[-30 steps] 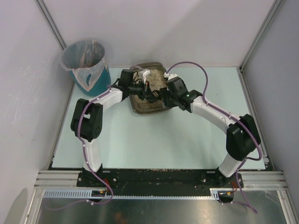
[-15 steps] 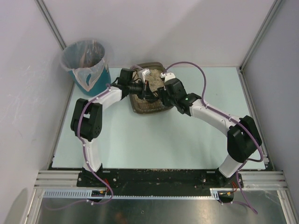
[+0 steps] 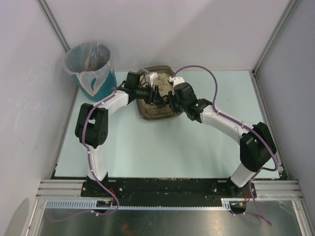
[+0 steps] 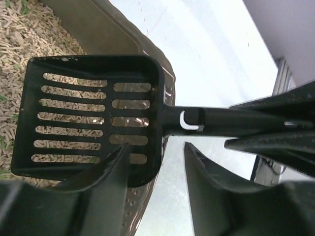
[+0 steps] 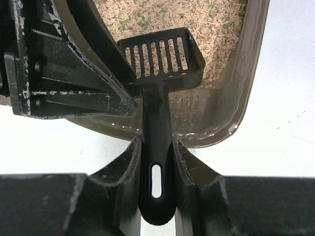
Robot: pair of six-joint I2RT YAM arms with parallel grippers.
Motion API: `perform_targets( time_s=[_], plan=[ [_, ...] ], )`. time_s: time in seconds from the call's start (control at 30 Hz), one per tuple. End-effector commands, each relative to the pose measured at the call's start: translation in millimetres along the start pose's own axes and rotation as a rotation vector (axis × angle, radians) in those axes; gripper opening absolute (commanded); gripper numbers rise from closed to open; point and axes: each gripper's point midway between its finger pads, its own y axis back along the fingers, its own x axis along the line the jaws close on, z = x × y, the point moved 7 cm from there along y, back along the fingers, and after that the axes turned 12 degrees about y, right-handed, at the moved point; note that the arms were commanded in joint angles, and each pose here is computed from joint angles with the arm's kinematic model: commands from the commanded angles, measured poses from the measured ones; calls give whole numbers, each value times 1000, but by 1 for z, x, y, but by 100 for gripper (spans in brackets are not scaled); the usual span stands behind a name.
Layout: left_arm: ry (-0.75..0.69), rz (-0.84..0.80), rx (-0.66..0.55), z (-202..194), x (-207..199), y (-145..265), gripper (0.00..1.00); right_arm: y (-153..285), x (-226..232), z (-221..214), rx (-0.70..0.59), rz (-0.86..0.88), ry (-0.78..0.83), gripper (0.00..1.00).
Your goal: Clean the litter box
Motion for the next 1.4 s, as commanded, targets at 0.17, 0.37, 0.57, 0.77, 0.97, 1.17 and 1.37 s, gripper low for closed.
perform_targets(
  time_s=[0.17,0.37,0.57,0.77,0.97,1.17,1.37],
  plan=[
    [-137,173,-207,48,-41,39,82,22,-16,29,-125,-103,-54,0],
    [-98,476,-371,50,-34,72,85,16,-19,28,-91,-136,-88,0],
    [20,628,-298,25,-2,68,85,3,-17,25,-17,-170,-71,0],
    [119,729,-186,3,33,60,77,-18,-12,42,-16,-155,-41,0],
    [134,717,-129,-4,46,48,65,-53,-1,44,70,-100,-4,0],
    [128,736,-93,-10,56,45,51,-74,6,49,130,-65,11,0],
    [125,710,-77,-10,57,41,40,-92,8,51,152,-52,1,0]
  ],
)
